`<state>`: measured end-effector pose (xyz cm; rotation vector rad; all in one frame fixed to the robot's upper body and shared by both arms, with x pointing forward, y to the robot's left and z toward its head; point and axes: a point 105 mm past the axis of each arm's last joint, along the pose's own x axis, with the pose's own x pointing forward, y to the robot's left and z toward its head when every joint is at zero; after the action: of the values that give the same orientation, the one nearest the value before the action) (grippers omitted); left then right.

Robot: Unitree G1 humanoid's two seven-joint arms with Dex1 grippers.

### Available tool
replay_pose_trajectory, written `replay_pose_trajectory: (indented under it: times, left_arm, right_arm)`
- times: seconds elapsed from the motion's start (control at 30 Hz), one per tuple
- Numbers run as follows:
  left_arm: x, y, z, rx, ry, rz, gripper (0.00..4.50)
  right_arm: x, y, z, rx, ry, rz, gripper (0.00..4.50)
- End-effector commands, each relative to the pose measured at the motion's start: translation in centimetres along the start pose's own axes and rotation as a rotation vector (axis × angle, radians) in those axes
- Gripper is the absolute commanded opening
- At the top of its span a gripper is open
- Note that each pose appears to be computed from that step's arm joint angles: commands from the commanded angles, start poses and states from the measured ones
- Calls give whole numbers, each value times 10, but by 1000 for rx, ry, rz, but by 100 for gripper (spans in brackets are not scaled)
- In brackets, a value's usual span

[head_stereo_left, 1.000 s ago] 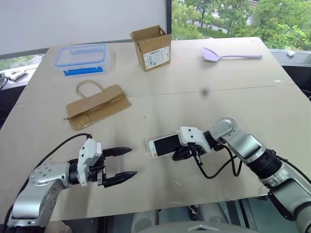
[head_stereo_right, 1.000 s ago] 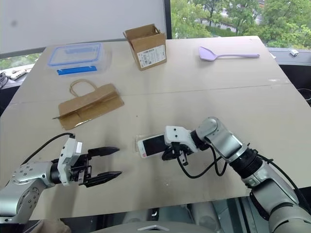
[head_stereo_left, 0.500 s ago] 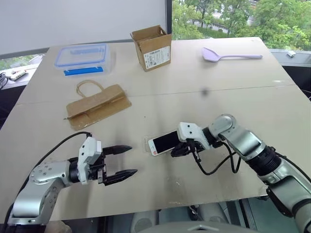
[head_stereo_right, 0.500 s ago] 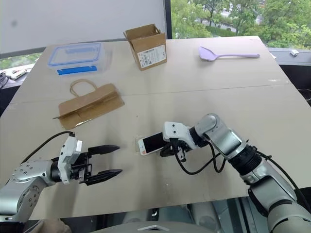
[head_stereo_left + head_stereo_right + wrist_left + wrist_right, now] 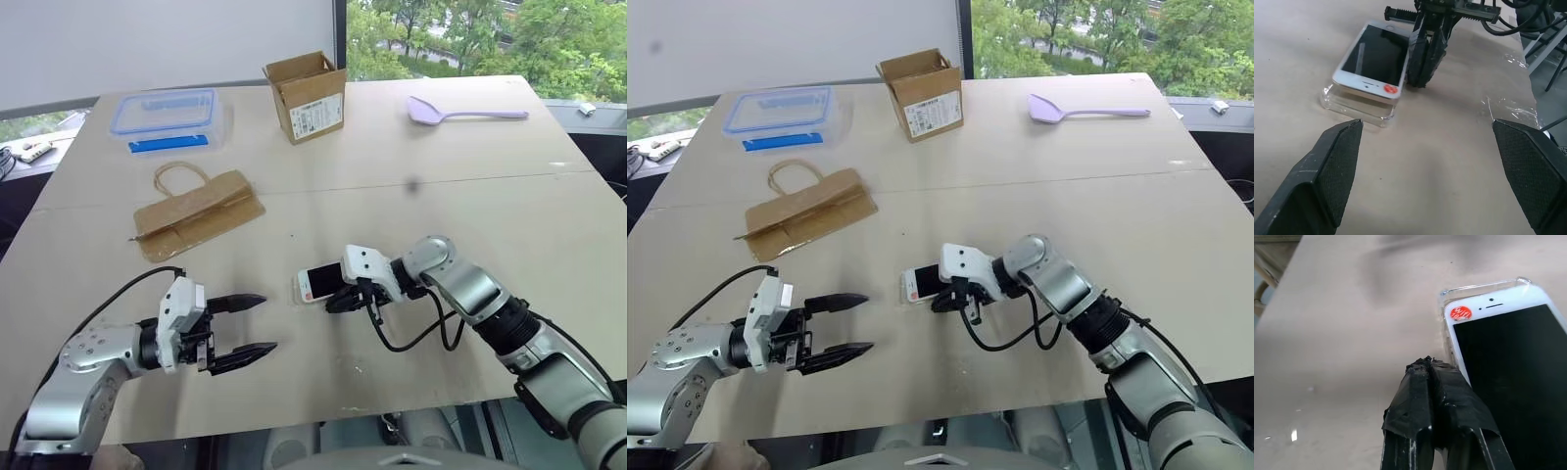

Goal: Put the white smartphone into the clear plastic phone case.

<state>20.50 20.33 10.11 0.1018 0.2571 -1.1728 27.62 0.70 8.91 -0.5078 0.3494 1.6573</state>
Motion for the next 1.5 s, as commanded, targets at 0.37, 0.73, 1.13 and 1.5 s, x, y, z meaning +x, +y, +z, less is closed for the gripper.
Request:
replay_pose_trajectory:
  times: [0.37, 0.73, 1.13, 1.5]
  left_arm:
    - [-4, -2, 6, 29, -8, 3, 439]
    - [-4, 0, 6, 34, -9, 10, 439]
    - [-5, 0, 6, 37, -11, 25, 439]
    - [-5, 1, 6, 37, -13, 24, 439]
  right_arm:
    - [-16, -6, 52, -14, -208, -24, 6]
    - [5, -29, 15, -83, -7, -147, 6]
    - [23, -14, -54, -85, 307, -69, 6]
    - [29, -9, -68, 251, 231, -81, 6]
